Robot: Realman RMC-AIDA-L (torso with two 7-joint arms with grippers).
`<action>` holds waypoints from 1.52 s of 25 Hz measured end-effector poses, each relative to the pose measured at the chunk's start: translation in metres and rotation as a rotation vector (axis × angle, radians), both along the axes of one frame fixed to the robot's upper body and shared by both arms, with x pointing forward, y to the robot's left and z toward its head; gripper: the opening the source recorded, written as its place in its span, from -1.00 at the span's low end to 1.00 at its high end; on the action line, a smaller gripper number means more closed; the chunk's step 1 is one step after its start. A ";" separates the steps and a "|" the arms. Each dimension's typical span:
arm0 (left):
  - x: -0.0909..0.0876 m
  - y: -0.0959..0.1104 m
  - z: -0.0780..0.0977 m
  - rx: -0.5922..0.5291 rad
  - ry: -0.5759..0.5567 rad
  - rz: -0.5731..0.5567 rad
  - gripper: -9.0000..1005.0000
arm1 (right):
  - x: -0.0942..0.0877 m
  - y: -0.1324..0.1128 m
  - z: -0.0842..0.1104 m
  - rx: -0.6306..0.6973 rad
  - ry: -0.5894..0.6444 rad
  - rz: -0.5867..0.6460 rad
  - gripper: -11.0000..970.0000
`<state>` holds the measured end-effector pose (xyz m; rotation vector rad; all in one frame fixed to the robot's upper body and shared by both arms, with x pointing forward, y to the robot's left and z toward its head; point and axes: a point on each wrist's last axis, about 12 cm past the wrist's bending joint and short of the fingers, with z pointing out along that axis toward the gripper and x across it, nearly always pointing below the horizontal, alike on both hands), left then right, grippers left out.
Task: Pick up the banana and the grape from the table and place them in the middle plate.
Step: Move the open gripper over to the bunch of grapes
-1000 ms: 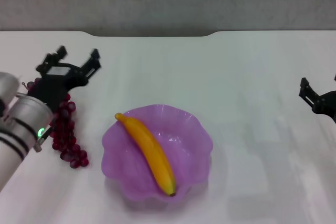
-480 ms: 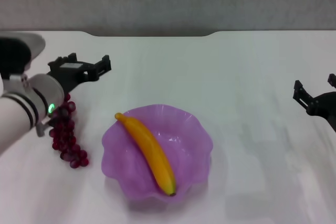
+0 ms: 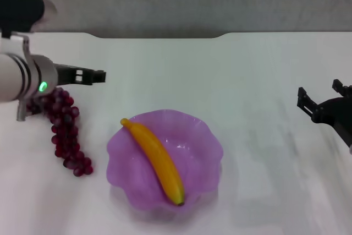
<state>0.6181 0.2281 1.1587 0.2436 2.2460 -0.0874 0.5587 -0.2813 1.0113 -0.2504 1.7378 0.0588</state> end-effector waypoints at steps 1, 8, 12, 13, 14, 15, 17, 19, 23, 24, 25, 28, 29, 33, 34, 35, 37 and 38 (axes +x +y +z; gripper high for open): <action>0.003 0.002 0.005 0.006 0.031 0.011 0.76 | 0.000 0.000 0.000 0.000 0.000 0.002 0.77; 0.016 0.013 0.012 -0.003 0.146 0.085 0.77 | 0.001 0.001 0.001 -0.002 0.000 0.008 0.76; 0.022 0.017 0.005 -0.025 0.127 0.118 0.77 | 0.001 0.002 0.001 -0.001 0.000 0.009 0.76; 0.024 0.017 0.004 -0.032 0.118 0.124 0.76 | 0.001 0.002 0.001 -0.001 0.000 0.009 0.76; 0.026 0.017 0.002 -0.042 0.105 0.131 0.76 | 0.001 0.002 0.001 -0.001 0.000 0.009 0.76; 0.027 0.018 0.001 -0.048 0.098 0.137 0.76 | 0.001 0.002 0.001 -0.001 0.000 0.009 0.76; 0.030 0.021 -0.005 -0.067 0.085 0.156 0.76 | 0.001 0.002 0.001 -0.001 0.000 0.009 0.76; 0.033 0.026 -0.010 -0.079 0.082 0.177 0.76 | 0.001 0.002 0.001 -0.001 0.000 0.009 0.75; 0.041 0.038 -0.020 -0.101 0.073 0.220 0.76 | 0.001 0.002 0.001 0.000 0.000 0.009 0.75; 0.042 0.039 -0.023 -0.106 0.074 0.225 0.76 | 0.001 0.002 0.001 0.000 -0.001 0.009 0.75; 0.044 0.041 -0.025 -0.113 0.076 0.230 0.76 | 0.001 0.002 0.001 0.000 -0.001 0.010 0.75; 0.046 0.047 -0.033 -0.140 0.087 0.250 0.76 | 0.001 0.003 0.001 0.000 -0.001 0.011 0.75; 0.046 0.050 -0.035 -0.150 0.086 0.258 0.76 | 0.001 0.003 0.001 0.001 -0.002 0.012 0.75; 0.046 0.059 -0.042 -0.168 0.067 0.288 0.76 | 0.004 0.005 0.003 0.001 -0.006 0.019 0.74; 0.046 0.061 -0.044 -0.170 0.064 0.297 0.76 | 0.004 0.005 0.003 0.001 -0.006 0.020 0.74; 0.045 0.064 -0.045 -0.170 0.059 0.305 0.76 | 0.004 0.006 0.003 0.001 -0.006 0.020 0.74; 0.045 0.067 -0.048 -0.169 0.053 0.315 0.76 | 0.003 0.006 0.002 0.002 -0.006 0.022 0.74; 0.044 0.069 -0.051 -0.168 0.052 0.320 0.76 | 0.003 0.007 0.002 0.002 -0.006 0.024 0.74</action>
